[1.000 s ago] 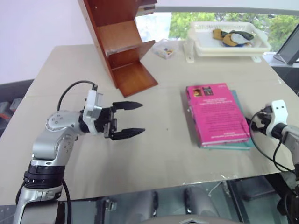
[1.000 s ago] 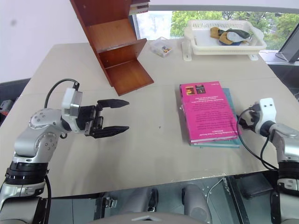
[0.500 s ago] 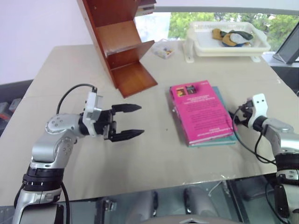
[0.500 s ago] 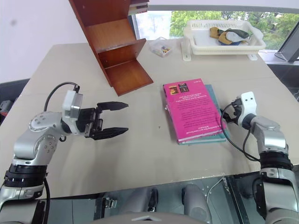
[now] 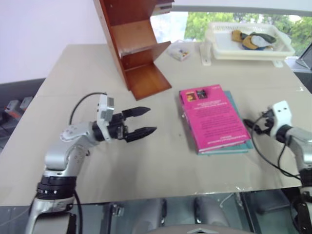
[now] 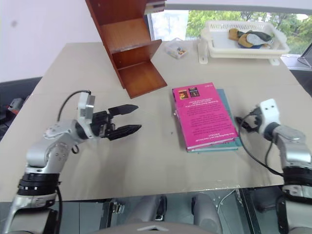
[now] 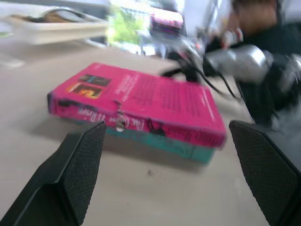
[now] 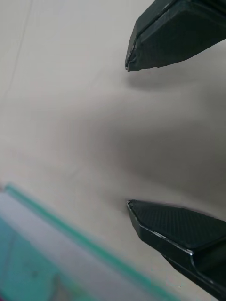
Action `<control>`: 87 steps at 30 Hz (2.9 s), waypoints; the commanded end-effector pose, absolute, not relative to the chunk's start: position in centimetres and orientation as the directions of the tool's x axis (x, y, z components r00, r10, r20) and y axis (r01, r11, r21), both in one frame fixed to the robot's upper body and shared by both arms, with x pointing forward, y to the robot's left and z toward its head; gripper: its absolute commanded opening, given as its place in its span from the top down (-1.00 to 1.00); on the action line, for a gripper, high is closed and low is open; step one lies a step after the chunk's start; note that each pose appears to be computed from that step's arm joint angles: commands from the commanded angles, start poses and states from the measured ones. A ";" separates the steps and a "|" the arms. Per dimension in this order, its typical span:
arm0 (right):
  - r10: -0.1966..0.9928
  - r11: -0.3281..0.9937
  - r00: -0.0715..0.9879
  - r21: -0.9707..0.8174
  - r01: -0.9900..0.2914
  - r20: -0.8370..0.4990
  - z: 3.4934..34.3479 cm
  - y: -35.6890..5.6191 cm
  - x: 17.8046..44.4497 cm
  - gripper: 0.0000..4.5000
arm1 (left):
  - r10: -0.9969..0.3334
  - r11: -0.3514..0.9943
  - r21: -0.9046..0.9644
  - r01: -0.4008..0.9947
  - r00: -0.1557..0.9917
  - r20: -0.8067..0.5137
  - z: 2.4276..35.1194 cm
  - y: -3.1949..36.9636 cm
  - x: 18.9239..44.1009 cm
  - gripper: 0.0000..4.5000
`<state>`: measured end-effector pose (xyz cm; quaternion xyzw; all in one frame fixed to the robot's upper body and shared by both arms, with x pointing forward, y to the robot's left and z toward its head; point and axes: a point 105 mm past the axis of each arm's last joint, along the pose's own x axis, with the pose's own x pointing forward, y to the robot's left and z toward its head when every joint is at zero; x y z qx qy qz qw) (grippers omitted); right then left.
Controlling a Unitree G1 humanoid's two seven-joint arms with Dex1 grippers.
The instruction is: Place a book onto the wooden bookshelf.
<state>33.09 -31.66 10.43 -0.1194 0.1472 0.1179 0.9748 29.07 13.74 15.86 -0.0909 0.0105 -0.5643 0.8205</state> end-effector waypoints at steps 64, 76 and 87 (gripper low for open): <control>0.484 0.860 0.846 -0.058 -0.508 -0.225 18.9 -26.0 14.2 -1.00 | -0.949 0.025 -0.999 0.039 0.314 -0.012 9.1 1.1 33.6 0.98; 0.496 0.853 0.838 -0.054 -0.520 -0.227 18.7 -26.0 14.5 -1.00 | -0.932 0.055 -0.979 0.195 0.361 0.020 11.8 1.9 35.1 0.98; 0.521 0.838 0.827 -0.059 -0.543 -0.210 18.6 -25.8 15.7 -1.00 | -0.952 0.162 -0.421 0.892 0.254 0.172 22.7 0.7 36.9 0.98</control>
